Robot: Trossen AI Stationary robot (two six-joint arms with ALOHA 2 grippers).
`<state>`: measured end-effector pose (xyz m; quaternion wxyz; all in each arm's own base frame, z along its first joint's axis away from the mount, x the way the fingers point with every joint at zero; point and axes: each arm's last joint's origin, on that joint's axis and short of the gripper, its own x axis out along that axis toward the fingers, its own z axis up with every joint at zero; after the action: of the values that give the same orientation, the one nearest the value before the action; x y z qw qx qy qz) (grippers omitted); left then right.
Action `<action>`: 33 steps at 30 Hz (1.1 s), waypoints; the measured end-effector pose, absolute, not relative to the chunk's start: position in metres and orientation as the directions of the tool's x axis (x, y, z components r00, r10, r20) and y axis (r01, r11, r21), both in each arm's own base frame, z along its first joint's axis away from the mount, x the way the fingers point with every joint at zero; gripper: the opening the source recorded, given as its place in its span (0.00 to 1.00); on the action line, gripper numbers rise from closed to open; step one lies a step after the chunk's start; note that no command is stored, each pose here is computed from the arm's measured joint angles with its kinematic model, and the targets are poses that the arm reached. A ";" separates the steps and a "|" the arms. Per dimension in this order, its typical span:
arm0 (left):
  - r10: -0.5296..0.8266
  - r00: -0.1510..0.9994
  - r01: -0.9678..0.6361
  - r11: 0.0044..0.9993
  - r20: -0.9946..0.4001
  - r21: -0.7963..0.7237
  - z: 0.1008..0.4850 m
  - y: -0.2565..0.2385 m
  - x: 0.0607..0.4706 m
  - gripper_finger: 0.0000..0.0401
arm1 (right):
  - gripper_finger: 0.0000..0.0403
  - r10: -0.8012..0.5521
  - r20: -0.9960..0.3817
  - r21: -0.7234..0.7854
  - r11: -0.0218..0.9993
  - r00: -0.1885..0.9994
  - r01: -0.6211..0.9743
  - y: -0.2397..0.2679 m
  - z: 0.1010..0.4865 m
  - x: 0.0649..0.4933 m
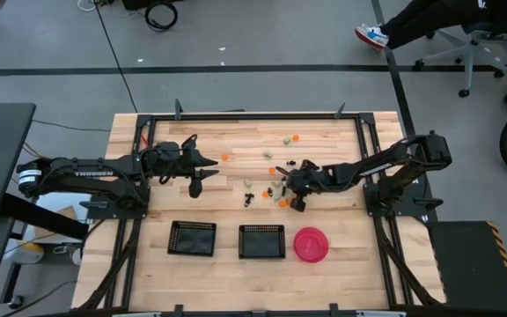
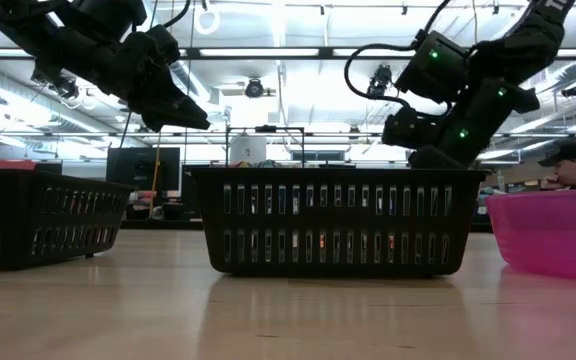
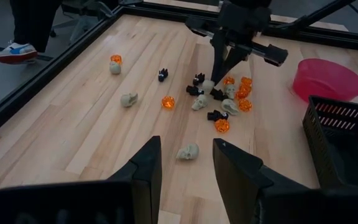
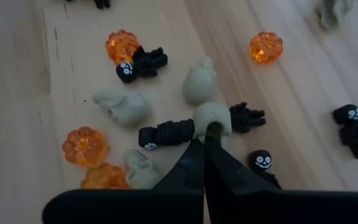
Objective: Sort Halloween decoration
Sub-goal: Put the white skull toy into the right black bin
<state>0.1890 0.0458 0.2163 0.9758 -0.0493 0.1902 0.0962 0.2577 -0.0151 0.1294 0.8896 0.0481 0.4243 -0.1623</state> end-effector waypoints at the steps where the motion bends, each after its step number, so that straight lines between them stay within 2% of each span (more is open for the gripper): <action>1: 0.169 0.909 -0.206 0.977 -0.380 -0.060 0.216 0.046 0.189 0.29 | 0.01 -0.248 -0.772 -0.053 0.943 0.585 0.329 -0.015 0.131 0.259; 8: 0.168 0.909 -0.205 0.977 -0.381 -0.057 0.216 0.046 0.189 0.29 | 0.01 -0.184 -0.753 -0.021 0.967 0.632 0.256 -0.006 0.146 0.272; 14: 0.169 0.909 -0.205 0.977 -0.380 -0.057 0.216 0.046 0.189 0.29 | 0.01 -0.017 -0.701 0.095 0.989 0.713 0.116 0.014 0.160 0.284; 19: 0.169 0.909 -0.205 0.977 -0.380 -0.058 0.216 0.046 0.189 0.29 | 0.01 0.144 -0.588 0.197 0.980 0.796 -0.032 0.038 0.173 0.293; 24: 0.169 0.910 -0.206 0.977 -0.380 -0.059 0.216 0.046 0.189 0.29 | 0.02 0.246 -0.517 0.268 0.956 0.820 -0.118 0.064 0.180 0.293; 27: 0.169 0.910 -0.206 0.977 -0.379 -0.061 0.216 0.046 0.189 0.29 | 0.02 0.274 -0.516 0.310 0.943 0.811 -0.121 0.080 0.180 0.290; 33: 0.170 0.913 -0.206 0.977 -0.371 -0.061 0.217 0.046 0.189 0.29 | 0.02 0.241 -0.529 0.318 0.945 0.814 -0.073 0.103 0.176 0.284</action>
<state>0.1894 0.0459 0.2172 0.9768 -0.0493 0.1850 0.0962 0.2837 0.1026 0.1755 0.9416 0.1430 0.2933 0.0832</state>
